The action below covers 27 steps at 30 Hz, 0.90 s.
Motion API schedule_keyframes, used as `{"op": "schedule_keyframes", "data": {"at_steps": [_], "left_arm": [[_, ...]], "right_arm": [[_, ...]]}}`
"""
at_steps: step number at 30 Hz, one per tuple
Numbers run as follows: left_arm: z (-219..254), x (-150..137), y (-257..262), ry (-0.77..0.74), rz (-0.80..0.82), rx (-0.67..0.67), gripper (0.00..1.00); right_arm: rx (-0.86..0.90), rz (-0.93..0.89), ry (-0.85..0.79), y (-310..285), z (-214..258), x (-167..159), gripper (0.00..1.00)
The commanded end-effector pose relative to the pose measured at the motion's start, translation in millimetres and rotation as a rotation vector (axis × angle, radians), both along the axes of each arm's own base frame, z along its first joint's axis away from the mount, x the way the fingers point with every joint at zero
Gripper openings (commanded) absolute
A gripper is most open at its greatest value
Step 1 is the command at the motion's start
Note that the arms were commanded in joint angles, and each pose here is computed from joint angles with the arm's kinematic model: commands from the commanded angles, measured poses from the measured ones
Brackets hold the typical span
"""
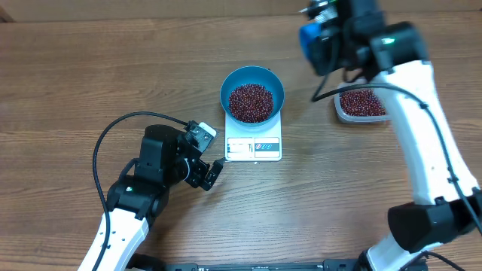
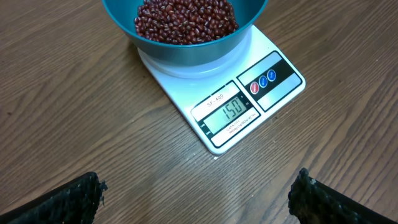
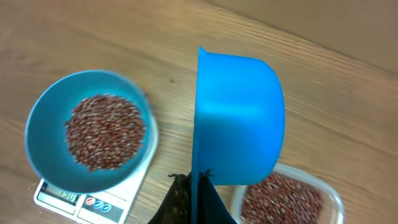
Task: Scoop item into bowl and weigh 150g on scale
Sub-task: 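Lift the scoop away from the bowl and lower it right of the scale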
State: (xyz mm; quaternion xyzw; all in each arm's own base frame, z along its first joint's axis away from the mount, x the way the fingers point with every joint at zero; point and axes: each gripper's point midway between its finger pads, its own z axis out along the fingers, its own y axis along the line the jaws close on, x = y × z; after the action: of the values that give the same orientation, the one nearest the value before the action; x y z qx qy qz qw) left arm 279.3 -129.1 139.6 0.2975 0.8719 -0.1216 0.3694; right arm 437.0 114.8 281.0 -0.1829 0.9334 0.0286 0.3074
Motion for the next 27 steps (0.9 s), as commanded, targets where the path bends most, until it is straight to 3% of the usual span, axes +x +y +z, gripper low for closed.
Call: {"op": "schedule_keyframes", "data": {"at_steps": [1, 17, 27], "left_arm": [[1, -1, 1, -0.004, 0.002, -0.002, 1.00], [1, -1, 1, -0.005, 0.002, -0.003, 1.00], [1, -1, 1, -0.004, 0.002, -0.003, 0.99]], "right_arm": [[0.109, -0.056, -0.055, -24, 36, -6, 0.04], [0.467, -0.510, 0.036, -144, 37, -7, 0.04], [0.551, -0.567, 0.171, -153, 19, -31, 0.04]]}}
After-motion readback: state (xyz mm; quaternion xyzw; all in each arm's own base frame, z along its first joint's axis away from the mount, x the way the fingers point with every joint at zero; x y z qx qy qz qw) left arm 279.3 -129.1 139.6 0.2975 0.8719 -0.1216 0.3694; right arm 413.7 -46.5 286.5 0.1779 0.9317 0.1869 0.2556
